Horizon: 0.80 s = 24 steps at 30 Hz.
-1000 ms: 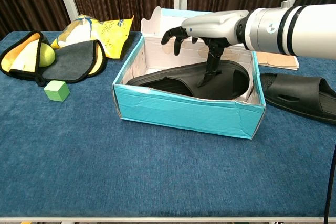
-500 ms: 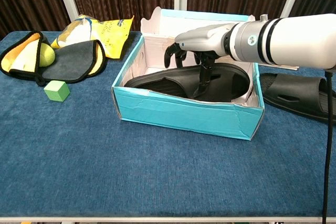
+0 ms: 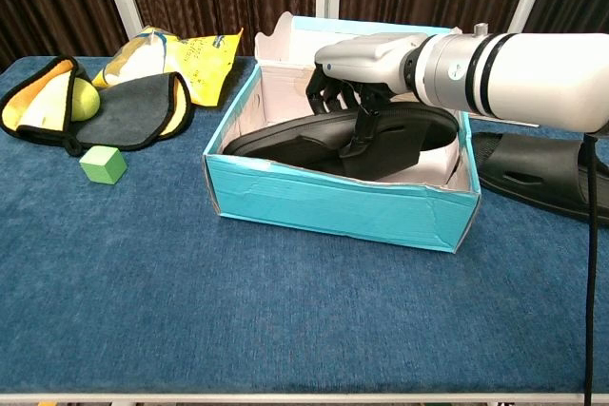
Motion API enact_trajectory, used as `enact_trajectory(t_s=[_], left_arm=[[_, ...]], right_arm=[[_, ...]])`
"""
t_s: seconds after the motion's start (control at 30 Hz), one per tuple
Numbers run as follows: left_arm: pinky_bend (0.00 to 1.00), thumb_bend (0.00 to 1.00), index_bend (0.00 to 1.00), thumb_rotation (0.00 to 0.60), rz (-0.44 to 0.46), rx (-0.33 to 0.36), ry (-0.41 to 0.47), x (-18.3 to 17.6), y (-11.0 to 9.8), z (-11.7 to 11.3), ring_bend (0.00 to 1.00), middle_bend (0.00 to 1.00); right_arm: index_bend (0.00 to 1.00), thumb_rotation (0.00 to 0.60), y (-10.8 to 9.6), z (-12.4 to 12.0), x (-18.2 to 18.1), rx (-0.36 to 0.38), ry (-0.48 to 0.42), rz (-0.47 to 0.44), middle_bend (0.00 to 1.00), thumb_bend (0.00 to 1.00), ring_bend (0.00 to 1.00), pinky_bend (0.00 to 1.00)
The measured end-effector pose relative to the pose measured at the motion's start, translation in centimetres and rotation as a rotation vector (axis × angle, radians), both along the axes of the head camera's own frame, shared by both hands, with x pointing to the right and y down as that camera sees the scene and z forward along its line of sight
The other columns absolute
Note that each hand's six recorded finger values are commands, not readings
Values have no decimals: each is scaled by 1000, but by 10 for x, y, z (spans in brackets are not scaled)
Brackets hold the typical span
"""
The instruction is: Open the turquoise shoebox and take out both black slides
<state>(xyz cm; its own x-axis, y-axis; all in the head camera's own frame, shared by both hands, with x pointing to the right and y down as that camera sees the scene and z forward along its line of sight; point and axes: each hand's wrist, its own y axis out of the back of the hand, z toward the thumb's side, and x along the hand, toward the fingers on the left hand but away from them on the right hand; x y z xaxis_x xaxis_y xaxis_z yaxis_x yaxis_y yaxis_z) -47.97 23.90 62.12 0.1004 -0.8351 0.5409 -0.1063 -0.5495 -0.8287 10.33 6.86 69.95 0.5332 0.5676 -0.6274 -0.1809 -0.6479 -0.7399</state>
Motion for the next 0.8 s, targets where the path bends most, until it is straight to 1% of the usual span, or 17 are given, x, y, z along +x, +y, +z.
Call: enact_trajectory(t_s=[0.13,0.23,0.33,0.4,0.43,0.53,0.67,0.8], left_arm=[[294,4,157,600,1,-2,-1,0,0,0,81,148],[294,4,157,600,2,-3,-1,1,0,1,81,148],[294,5,157,600,3,-3,-1,1,0,1,81,148],[294,5,157,600,5,-3,-1,2,0,1,81,148],[294,5,157,600,7,-3,-1,3,0,1,81,148],[294,5,157,600,12,-3,0,5,0,1,81,148],[294,5,157,600,17,-5,-2,7,-1,2,81,148],[294,4,157,600,26,-4,0,12,-1,2,81,148]], right_arm=[[759,600,-5,-9,-1,27,-35,17,659,381,556,758],[759,600,-10,-21,-2,63,-78,33,659,384,556,758],[760,600,-17,-38,0,113,-131,51,660,387,556,758],[760,600,-24,-55,5,158,-170,71,660,389,556,758],[760,600,-26,-59,7,167,-178,76,660,390,556,758],[761,600,-33,-78,21,208,-199,105,660,391,556,758],[761,600,-39,-98,50,239,-194,148,660,391,556,758],[761,600,-36,-109,82,234,-168,193,660,391,556,758]])
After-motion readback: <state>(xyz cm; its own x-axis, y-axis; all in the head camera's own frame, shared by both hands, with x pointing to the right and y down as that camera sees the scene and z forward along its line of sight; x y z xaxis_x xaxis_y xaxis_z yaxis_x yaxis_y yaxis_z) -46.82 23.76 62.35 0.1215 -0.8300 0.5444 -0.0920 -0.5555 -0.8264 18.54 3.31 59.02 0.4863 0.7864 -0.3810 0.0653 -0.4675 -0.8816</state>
